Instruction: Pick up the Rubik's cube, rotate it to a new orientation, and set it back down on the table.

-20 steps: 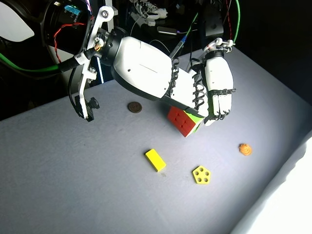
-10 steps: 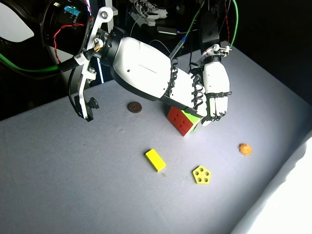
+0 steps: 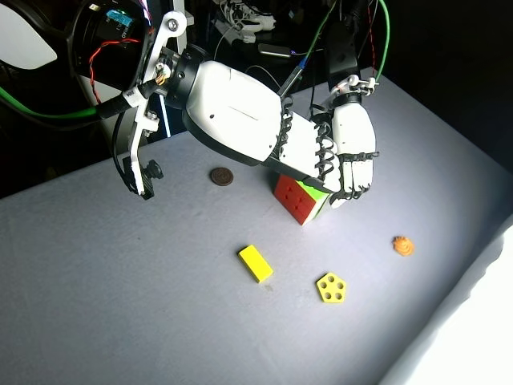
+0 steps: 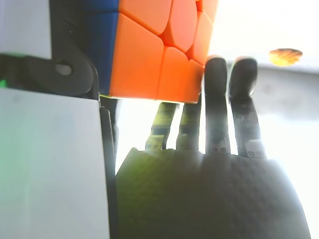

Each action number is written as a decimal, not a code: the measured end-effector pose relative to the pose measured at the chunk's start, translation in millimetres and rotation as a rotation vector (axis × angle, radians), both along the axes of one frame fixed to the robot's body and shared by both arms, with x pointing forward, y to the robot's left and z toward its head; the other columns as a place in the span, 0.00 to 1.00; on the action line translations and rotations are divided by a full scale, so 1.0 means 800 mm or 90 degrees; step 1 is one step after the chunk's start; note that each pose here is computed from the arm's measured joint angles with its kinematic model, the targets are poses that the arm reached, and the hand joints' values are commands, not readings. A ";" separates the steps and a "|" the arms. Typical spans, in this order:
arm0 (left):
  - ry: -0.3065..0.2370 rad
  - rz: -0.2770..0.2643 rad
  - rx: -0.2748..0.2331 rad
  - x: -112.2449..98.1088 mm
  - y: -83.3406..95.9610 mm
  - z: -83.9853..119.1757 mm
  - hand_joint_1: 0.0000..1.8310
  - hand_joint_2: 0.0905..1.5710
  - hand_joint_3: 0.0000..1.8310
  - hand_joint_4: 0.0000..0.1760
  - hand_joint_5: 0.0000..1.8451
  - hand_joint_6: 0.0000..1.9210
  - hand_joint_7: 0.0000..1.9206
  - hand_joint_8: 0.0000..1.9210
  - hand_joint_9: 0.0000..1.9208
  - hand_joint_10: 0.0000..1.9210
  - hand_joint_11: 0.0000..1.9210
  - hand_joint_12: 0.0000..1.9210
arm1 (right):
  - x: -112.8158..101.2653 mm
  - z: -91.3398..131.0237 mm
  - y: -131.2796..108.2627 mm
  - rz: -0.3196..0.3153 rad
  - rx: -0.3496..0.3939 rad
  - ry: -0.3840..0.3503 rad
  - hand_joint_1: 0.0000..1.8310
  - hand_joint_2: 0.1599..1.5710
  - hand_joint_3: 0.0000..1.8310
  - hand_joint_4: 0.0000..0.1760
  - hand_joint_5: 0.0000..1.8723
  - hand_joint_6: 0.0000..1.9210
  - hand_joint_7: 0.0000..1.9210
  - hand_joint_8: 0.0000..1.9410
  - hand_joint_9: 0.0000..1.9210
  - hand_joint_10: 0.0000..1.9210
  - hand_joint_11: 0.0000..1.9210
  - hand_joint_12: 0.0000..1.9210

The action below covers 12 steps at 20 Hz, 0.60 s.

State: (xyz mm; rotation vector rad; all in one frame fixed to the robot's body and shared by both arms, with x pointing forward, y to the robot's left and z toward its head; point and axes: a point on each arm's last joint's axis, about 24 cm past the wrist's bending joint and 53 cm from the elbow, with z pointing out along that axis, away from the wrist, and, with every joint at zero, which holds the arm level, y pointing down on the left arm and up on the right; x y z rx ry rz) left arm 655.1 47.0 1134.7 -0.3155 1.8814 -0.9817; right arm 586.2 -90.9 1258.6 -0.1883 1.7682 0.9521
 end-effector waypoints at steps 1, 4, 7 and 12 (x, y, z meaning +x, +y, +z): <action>-0.006 0.002 0.002 0.001 0.001 0.002 0.45 0.72 0.00 0.00 0.14 0.13 0.20 0.16 0.15 0.39 0.00 0.75 | 0.000 0.000 0.000 0.000 0.000 0.000 0.00 0.79 0.00 0.00 0.00 0.00 0.00 0.00 0.01 0.01 0.01 0.00; -0.018 0.006 0.004 0.003 0.003 0.006 0.38 0.65 0.00 0.00 0.11 0.00 0.17 0.00 0.21 0.06 0.00 0.56 | 0.000 0.000 0.000 0.000 0.000 0.000 0.00 0.80 0.00 0.00 0.00 0.00 0.00 0.00 0.01 0.00 0.00 0.00; -0.008 0.005 0.000 0.001 0.002 0.003 0.30 0.59 0.00 0.09 0.01 0.00 0.03 0.00 0.04 0.00 0.00 0.28 | 0.000 0.000 0.000 0.000 0.000 0.000 0.00 0.79 0.00 0.00 0.00 0.00 0.00 0.00 0.01 0.00 0.02 0.01; 0.006 -0.008 -0.004 -0.007 -0.006 -0.001 0.28 0.52 0.00 0.30 0.00 0.00 0.00 0.00 0.00 0.00 0.00 0.01 | 0.000 0.000 0.000 0.000 0.000 0.000 0.00 0.79 0.00 0.00 0.00 0.00 0.00 0.00 0.02 0.00 0.00 0.16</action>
